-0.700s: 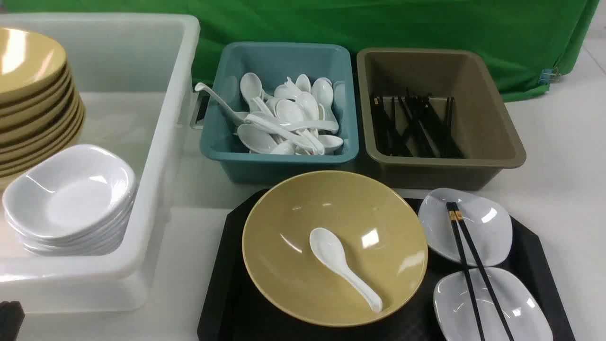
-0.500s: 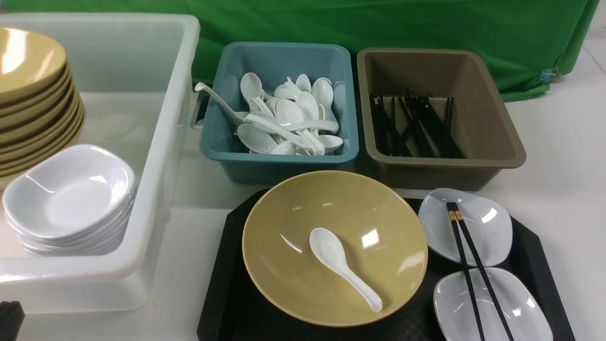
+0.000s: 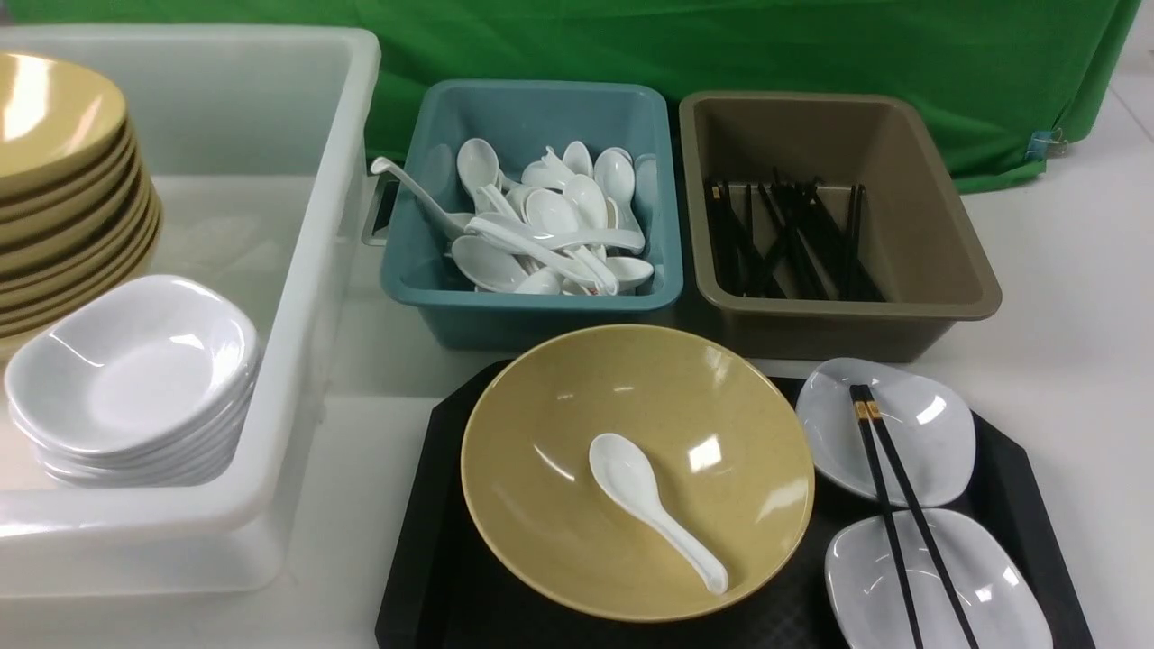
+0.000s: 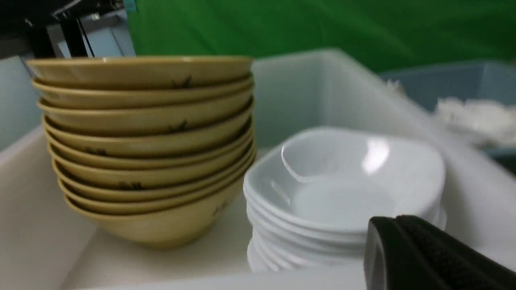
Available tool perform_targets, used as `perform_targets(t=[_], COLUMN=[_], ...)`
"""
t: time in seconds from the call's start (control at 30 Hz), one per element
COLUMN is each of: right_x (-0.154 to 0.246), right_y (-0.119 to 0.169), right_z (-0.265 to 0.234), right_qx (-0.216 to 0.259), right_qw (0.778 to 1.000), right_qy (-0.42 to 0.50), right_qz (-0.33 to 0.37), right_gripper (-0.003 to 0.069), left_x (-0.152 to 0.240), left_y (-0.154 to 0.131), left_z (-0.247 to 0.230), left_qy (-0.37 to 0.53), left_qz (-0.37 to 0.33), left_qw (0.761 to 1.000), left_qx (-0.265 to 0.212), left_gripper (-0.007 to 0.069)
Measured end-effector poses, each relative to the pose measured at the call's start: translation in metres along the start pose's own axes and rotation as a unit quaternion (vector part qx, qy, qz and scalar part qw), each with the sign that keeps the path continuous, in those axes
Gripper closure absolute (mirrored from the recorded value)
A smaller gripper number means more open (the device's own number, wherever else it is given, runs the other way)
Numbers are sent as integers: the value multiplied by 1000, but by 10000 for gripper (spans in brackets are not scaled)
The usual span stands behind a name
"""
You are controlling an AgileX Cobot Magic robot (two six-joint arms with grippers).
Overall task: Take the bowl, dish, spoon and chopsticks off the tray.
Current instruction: Use the right arm to grab the chopsticks
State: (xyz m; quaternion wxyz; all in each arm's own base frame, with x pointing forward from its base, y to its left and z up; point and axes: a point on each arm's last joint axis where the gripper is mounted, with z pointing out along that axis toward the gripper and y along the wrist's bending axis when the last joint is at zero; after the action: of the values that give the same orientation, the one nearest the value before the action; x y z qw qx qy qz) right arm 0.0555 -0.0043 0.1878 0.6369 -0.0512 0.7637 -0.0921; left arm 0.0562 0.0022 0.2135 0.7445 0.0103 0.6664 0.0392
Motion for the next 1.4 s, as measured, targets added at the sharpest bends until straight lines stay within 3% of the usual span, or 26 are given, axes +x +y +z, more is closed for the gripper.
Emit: perform_targets(t=[0.13, 0.33, 0.43, 0.47, 0.5, 0.53, 0.6, 0.73, 0.8, 0.87, 0.97, 1.07, 1.13, 1.17, 1.23, 1.3, 1.4], right_x=[-1, -6, -16, -24, -24, -29, -34, -39, -42, -50, -83, -116, -160, -160, -188, -194, -197], right_y=[0, -1, -3, -5, -5, -8, -10, -13, -15, -16, -16, -18, -23, -22, -15, -5, 22], right_z=[0, 0, -1, -3, -3, -5, -7, -10, -12, -16, -27, -35, -36, -31, -15, -3, 22], right_qx=[1, 6, 5, -5, -5, -18, -30, -45, -49, -65, -103, -125, -144, -141, -170, -187, -210], right_qw=[1000, 999, 989, 960, 959, 921, 886, 845, 834, 819, 845, 876, 921, 929, 965, 969, 954], right_qy=[-4, -34, -91, -134, -138, -169, -195, -231, -248, -274, -270, -245, -173, -149, -14, 71, 209], right_qz=[0, 11, 115, 244, 248, 350, 420, 480, 490, 499, 451, 396, 318, 308, 201, 147, 46], right_gripper=[417, 417, 417, 417, 417, 417, 417, 417, 417, 456, 588, 632, 648, 649, 650, 652, 652], left_x=[-12, -18, -18, -19, -20, -22, -27, -50, -65, -104, -140, -153, -160, -159, -153, -147, -134], left_y=[4, 6, 6, 7, 7, 7, 9, 13, 13, 11, 9, 9, 9, 8, 1, -7, -22], left_z=[-1, -2, -2, -2, -2, -3, -4, -11, -13, -18, -8, 6, 38, 43, 76, 94, 124], left_qy=[-66, -102, -106, -113, -114, -127, -157, -238, -243, -225, -129, -34, 131, 148, 267, 325, 390], left_qz=[-110, -146, -189, -233, -237, -279, -324, -369, -372, -358, -302, -260, -204, -199, -141, -118, -124], left_qw=[992, 984, 976, 966, 965, 952, 933, 898, 895, 905, 944, 965, 970, 969, 953, 935, 898], left_qx=[-14, -19, -15, -11, -11, -6, 1, 24, 33, 48, 34, 12, -6, -6, 32, 78, 162], left_gripper=[622, 622, 622, 622, 622, 622, 622, 622, 622, 622, 622, 622, 622, 622, 622, 622, 622])
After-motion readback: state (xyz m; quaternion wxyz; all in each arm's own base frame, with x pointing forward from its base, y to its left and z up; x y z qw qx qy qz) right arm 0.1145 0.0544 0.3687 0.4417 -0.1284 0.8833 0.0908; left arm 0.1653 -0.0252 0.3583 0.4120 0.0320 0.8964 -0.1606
